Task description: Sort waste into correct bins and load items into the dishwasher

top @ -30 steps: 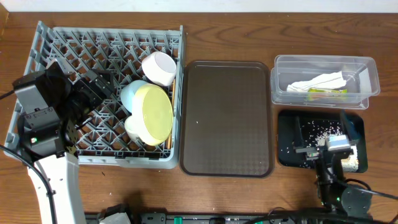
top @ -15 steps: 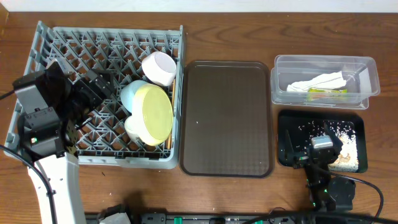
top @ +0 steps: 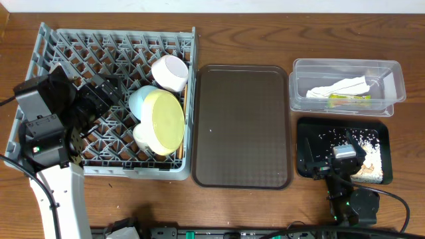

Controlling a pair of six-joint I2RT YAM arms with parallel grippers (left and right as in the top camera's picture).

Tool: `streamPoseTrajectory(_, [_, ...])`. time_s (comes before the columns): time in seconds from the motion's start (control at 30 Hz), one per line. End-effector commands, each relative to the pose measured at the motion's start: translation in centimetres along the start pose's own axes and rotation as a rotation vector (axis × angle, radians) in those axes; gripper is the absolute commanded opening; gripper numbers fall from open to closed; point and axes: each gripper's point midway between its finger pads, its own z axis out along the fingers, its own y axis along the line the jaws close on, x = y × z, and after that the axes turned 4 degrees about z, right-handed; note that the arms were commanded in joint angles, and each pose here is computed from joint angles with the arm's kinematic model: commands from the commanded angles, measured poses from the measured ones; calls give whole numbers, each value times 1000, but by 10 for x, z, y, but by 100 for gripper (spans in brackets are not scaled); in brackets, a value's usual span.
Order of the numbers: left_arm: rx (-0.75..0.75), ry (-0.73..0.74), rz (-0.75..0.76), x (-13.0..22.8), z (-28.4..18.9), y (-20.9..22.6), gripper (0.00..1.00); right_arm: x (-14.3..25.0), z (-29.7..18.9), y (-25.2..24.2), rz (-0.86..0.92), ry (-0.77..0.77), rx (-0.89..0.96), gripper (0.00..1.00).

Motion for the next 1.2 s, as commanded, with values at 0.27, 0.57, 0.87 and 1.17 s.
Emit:
streamPoseTrajectory(0.27, [4, -19, 26, -7, -4, -4, 91, 1, 0, -2, 14, 0, 12, 99])
streamPoseTrajectory(0.57, [17, 67, 22, 27, -10, -12, 91, 1, 0, -2, 14, 0, 12, 99])
streamPoseTrajectory(0.87, [-62, -167, 256, 66, -57, -27, 91, 1, 0, -2, 14, 0, 12, 99])
streamPoseTrajectory(1.17, [100, -601, 326, 55, -106, -33, 91, 1, 0, -2, 14, 0, 12, 99])
